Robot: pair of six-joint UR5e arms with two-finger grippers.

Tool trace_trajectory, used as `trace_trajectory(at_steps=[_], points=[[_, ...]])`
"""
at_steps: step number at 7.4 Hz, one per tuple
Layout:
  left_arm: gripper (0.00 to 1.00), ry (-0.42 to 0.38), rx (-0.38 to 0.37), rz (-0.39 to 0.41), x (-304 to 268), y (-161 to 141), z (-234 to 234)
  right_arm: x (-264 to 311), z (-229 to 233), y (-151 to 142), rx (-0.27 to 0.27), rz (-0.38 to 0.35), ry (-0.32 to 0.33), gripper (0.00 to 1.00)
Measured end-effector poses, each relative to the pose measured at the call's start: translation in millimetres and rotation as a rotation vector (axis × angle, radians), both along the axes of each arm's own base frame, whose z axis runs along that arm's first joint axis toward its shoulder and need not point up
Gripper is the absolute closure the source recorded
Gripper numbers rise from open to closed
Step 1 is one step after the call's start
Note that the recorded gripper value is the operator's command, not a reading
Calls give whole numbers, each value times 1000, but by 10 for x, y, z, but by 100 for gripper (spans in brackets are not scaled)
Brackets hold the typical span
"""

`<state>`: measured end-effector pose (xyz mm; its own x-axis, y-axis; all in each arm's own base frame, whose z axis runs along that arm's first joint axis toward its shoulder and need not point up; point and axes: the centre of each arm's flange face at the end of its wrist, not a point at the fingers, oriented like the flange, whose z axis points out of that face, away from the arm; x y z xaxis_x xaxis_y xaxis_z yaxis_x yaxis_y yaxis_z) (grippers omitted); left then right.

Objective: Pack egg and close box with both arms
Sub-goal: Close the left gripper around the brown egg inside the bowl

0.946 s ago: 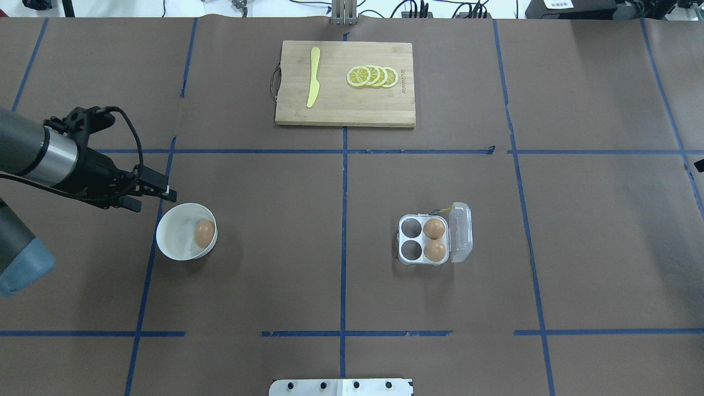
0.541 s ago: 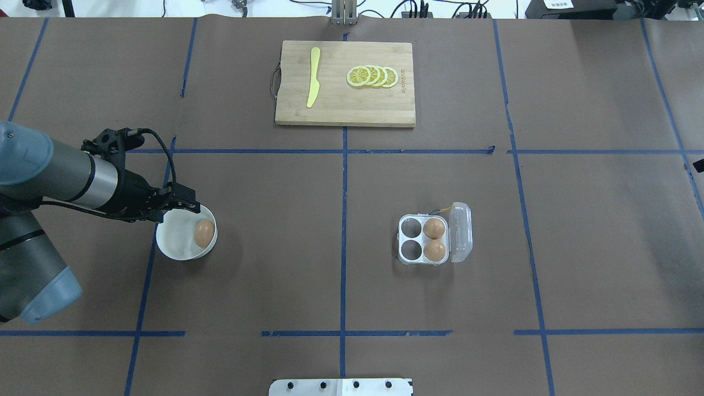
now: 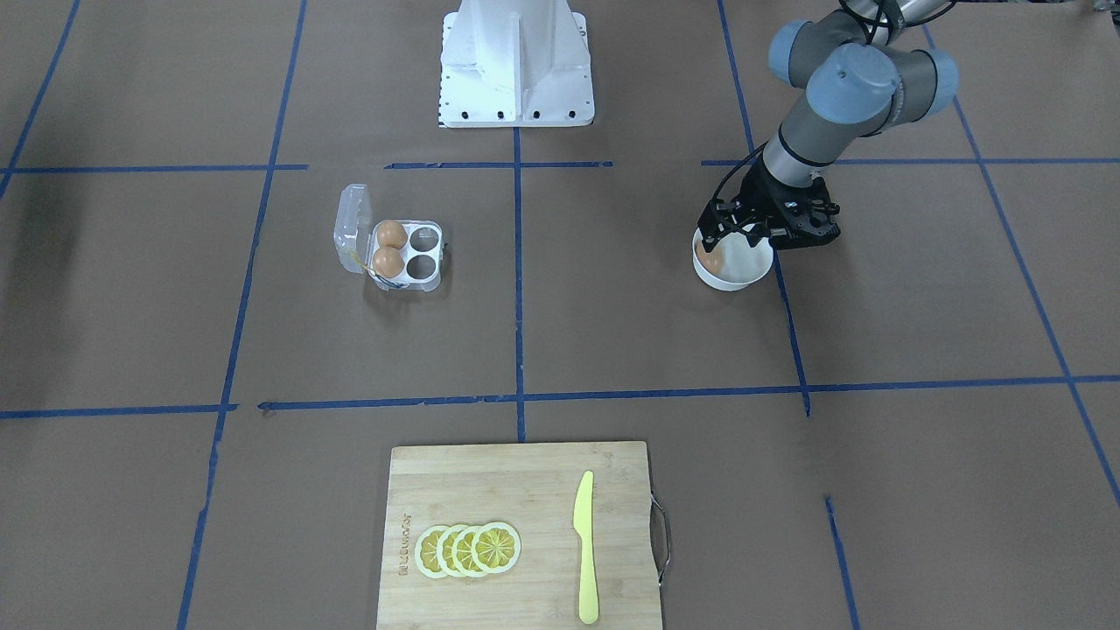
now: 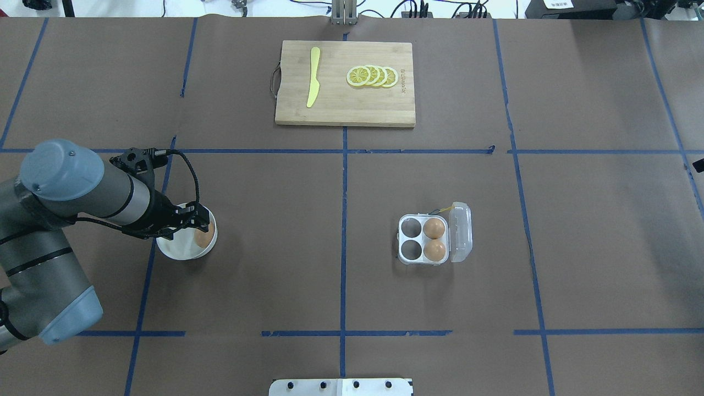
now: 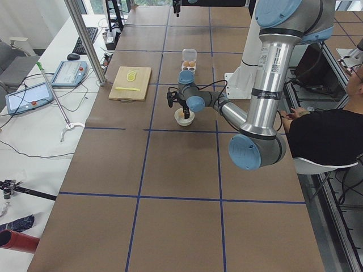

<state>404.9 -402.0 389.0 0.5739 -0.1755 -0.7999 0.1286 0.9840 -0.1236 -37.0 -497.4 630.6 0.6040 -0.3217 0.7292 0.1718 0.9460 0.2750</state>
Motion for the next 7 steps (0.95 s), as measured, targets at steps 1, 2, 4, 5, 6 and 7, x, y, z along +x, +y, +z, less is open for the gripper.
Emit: trace_trajectory(at_steps=[1,2,4,5,6,7], points=[[26,-3,-1,2,19,7,2,0,4,1,-1,0,0,0],[26,-7,-3,3,32,4,15,0,6,1,-2,0,0,0],[26,-9,-2,6,74,-6,18,0,8,1,-2,0,0,0],[28,-9,-1,9,101,-10,8,0,7,1,-2,0,0,0],[29,-10,-1,10,118,-12,10,0,7,1,-1,0,0,0],[29,-12,-2,11,128,-13,28,0,10,1,-3,0,0,0]])
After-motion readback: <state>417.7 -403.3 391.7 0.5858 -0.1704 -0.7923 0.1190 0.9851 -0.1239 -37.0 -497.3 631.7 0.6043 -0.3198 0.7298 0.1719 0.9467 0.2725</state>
